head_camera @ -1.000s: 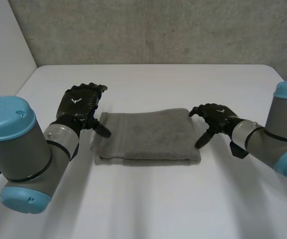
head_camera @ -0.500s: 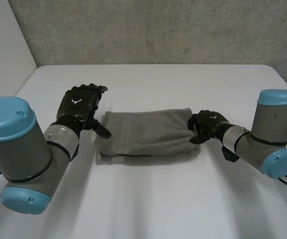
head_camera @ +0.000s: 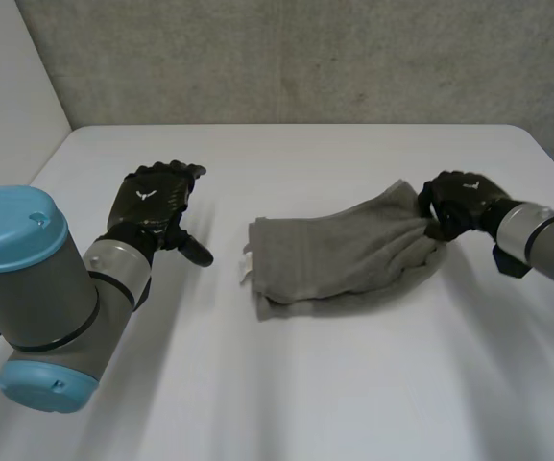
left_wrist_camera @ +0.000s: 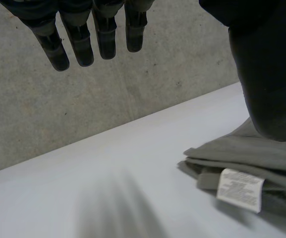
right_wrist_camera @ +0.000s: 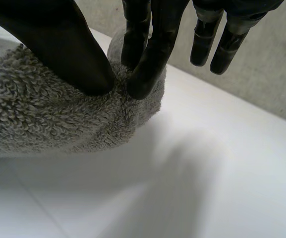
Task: Fold the towel.
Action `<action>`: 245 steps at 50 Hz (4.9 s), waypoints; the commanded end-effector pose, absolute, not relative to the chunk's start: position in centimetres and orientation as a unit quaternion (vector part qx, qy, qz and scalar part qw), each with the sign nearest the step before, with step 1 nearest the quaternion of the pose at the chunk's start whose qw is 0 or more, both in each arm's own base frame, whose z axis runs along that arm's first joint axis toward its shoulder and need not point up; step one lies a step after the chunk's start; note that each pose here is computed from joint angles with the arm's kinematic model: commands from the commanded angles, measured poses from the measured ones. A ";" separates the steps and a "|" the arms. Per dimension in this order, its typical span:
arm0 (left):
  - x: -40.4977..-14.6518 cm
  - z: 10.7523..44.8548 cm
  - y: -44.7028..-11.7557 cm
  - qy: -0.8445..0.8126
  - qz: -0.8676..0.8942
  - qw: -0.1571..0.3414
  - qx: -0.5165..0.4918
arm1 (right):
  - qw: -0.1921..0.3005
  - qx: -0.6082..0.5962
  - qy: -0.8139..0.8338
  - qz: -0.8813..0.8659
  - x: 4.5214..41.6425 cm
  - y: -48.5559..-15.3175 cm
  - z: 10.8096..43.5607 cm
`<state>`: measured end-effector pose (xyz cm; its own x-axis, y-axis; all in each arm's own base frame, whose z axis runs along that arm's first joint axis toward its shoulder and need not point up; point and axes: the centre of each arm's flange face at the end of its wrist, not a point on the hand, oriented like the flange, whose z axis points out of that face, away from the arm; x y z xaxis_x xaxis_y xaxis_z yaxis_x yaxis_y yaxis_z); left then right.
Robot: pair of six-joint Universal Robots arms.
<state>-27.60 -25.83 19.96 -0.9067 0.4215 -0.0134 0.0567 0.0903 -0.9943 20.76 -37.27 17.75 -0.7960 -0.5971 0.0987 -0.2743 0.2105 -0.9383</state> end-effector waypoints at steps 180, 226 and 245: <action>-24.3 22.8 -28.1 -0.707 0.689 0.109 -0.119 | 0.277 -0.438 0.627 -0.581 41.9 -21.1 17.0; -33.0 13.1 -22.0 -0.754 0.592 0.127 -0.256 | 0.262 -0.446 0.646 -0.561 34.0 -33.6 13.0; -31.1 14.7 -24.9 -0.735 0.628 0.066 -0.248 | 0.225 -0.450 0.633 -0.588 34.4 -33.3 16.2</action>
<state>-30.99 -24.89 13.01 -0.8623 0.4543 -0.2236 0.3068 0.1174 -0.9445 35.22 -33.27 12.07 -0.4373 -0.8764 0.2020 -0.3107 -0.0636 -0.9484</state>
